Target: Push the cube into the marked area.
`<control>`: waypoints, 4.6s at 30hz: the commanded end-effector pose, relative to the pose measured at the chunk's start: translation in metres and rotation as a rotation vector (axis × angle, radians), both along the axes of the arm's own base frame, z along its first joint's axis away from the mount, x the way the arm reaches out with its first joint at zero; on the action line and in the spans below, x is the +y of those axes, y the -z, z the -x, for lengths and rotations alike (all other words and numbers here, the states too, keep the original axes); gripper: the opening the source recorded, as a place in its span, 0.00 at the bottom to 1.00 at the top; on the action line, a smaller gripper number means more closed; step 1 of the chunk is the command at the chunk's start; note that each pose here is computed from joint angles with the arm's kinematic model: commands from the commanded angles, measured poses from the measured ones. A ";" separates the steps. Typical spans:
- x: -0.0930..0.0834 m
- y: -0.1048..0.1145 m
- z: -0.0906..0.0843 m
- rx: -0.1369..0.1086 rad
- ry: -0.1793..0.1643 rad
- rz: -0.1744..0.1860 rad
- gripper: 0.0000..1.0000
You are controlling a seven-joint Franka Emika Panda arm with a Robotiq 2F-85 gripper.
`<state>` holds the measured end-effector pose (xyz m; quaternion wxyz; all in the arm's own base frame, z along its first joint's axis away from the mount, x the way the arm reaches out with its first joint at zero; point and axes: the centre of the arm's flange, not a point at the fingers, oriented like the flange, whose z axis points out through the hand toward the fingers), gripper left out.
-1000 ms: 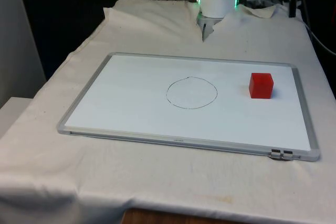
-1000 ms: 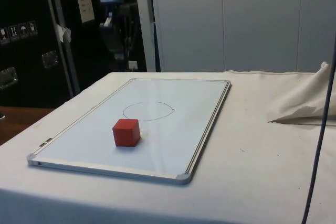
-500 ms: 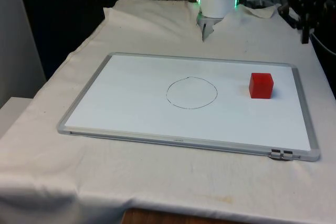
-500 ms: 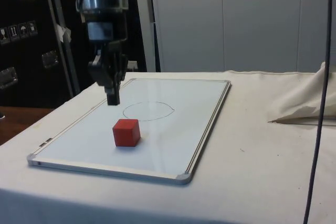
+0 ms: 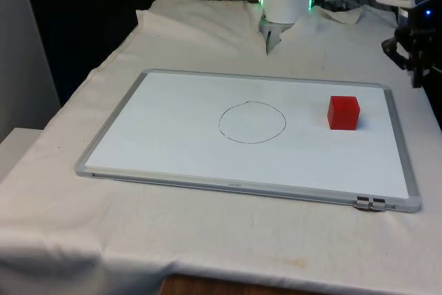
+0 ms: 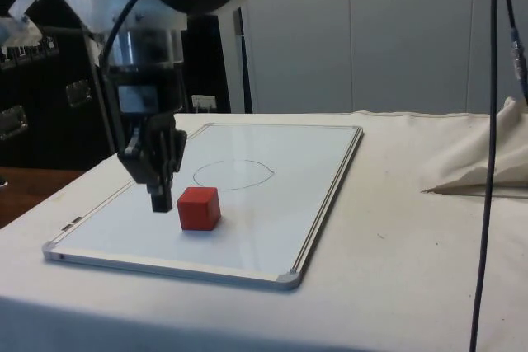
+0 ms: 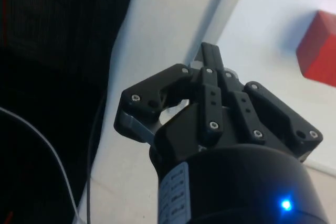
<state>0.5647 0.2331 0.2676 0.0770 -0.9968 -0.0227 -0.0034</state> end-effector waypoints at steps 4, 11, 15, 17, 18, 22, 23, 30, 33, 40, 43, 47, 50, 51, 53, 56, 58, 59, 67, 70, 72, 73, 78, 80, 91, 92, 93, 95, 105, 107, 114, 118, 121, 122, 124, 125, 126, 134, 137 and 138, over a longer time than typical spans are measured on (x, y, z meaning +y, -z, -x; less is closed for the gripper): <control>0.008 0.006 -0.001 -0.014 0.007 -0.004 0.00; 0.009 0.020 -0.001 -0.025 0.015 -0.006 0.00; 0.008 0.032 -0.002 -0.035 0.024 -0.009 0.00; 0.008 0.038 -0.002 -0.039 0.028 -0.011 0.00; 0.007 0.044 -0.003 -0.043 0.032 -0.011 0.00; 0.006 0.051 -0.003 -0.041 0.029 -0.009 0.00; 0.004 0.054 -0.003 -0.050 0.035 -0.011 0.00; -0.011 0.060 -0.006 -0.046 0.037 0.000 0.00; -0.015 0.061 -0.007 -0.046 0.038 0.005 0.00; -0.032 0.064 -0.010 -0.038 0.031 0.031 0.00; -0.034 0.065 -0.011 -0.036 0.030 0.034 0.00; -0.040 0.068 -0.010 -0.019 0.016 0.054 0.00; -0.042 0.068 -0.011 -0.013 0.011 0.059 0.00; -0.045 0.069 -0.010 -0.004 0.004 0.074 0.00; -0.049 0.071 -0.010 0.000 -0.001 0.085 0.00; -0.055 0.072 -0.012 0.000 -0.012 0.108 0.00; -0.053 0.070 -0.011 -0.002 -0.012 0.098 0.00; -0.058 0.072 -0.012 -0.002 -0.017 0.118 0.00; -0.076 0.072 -0.018 -0.010 -0.023 0.170 0.00; -0.084 0.072 -0.020 -0.012 -0.025 0.195 0.00; -0.087 0.072 -0.020 -0.013 -0.028 0.208 0.00; -0.089 0.072 -0.020 -0.014 -0.027 0.214 0.00; -0.097 0.072 -0.021 -0.014 -0.031 0.242 0.00; -0.103 0.073 -0.022 -0.011 -0.033 0.261 0.00; -0.122 0.073 -0.023 -0.006 -0.038 0.325 0.00; -0.124 0.073 -0.024 -0.005 -0.040 0.332 0.00; -0.126 0.074 -0.024 -0.004 -0.041 0.338 0.00; -0.131 0.074 -0.024 -0.001 -0.043 0.359 0.00; -0.151 0.074 -0.025 0.005 -0.048 0.425 0.00; -0.150 0.074 -0.025 0.006 -0.048 0.416 0.00; -0.168 0.075 -0.026 0.010 -0.050 0.487 0.00; -0.176 0.074 -0.026 0.012 -0.052 0.514 0.00; -0.179 0.075 -0.027 0.012 -0.053 0.533 0.00; -0.179 0.074 -0.027 0.010 -0.053 0.538 0.00; -0.175 0.070 -0.027 0.003 -0.038 0.535 0.00; -0.174 0.069 -0.027 0.002 -0.032 0.532 0.00; -0.173 0.068 -0.027 -0.001 -0.027 0.527 0.00; -0.171 0.065 -0.024 0.000 0.012 0.498 0.00; -0.171 0.065 -0.024 0.003 0.021 0.490 0.00; -0.170 0.065 -0.023 0.004 0.025 0.487 0.00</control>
